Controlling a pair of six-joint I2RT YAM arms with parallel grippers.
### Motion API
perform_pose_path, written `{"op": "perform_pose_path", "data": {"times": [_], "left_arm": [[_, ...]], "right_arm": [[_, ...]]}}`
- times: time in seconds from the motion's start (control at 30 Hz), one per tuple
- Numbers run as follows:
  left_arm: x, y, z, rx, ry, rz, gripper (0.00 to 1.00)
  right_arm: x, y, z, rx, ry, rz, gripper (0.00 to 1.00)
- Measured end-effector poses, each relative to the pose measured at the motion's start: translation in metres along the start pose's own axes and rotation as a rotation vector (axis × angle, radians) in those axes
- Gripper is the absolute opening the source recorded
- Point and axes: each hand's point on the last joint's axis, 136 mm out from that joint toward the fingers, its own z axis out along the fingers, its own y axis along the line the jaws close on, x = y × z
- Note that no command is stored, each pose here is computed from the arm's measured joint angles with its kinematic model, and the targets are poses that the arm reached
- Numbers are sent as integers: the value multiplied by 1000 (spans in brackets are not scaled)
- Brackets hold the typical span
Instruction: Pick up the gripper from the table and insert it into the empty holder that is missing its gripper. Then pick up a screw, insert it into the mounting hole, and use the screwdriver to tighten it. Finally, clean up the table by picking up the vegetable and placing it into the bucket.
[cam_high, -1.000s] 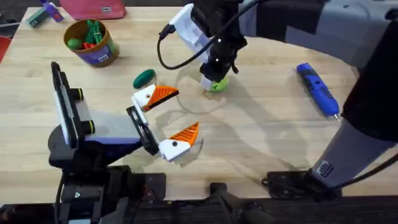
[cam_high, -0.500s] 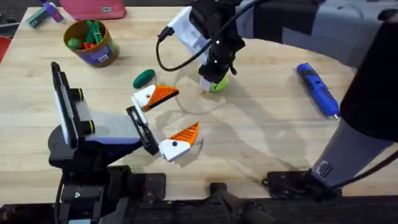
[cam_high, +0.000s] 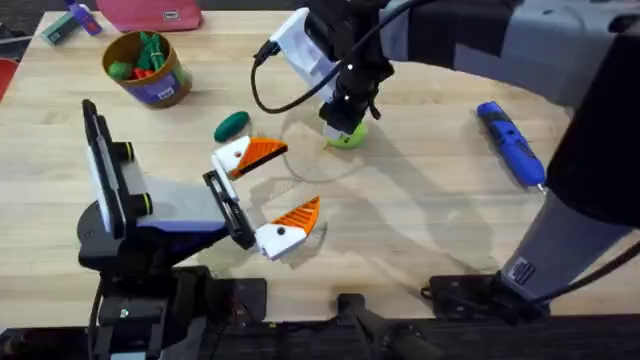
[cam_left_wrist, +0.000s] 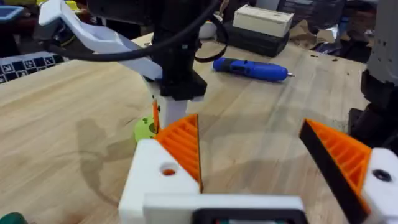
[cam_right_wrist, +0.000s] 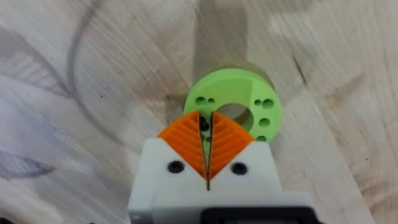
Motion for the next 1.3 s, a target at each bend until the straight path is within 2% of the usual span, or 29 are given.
{"op": "perform_pose_path", "data": {"times": [0.47, 0.97, 1.13, 1.3], "left_arm": [[0, 0, 0, 0, 0, 0, 988], [0, 0, 0, 0, 0, 0, 988], [0, 0, 0, 0, 0, 0, 988], [0, 0, 0, 0, 0, 0, 988]], "right_arm": [[3, 1, -5, -1, 3, 2, 7], [0, 5, -50, 18, -81, 8, 6], [9, 9, -72, 17, -78, 9, 6], [5, 9, -122, 27, -110, 8, 6]]}}
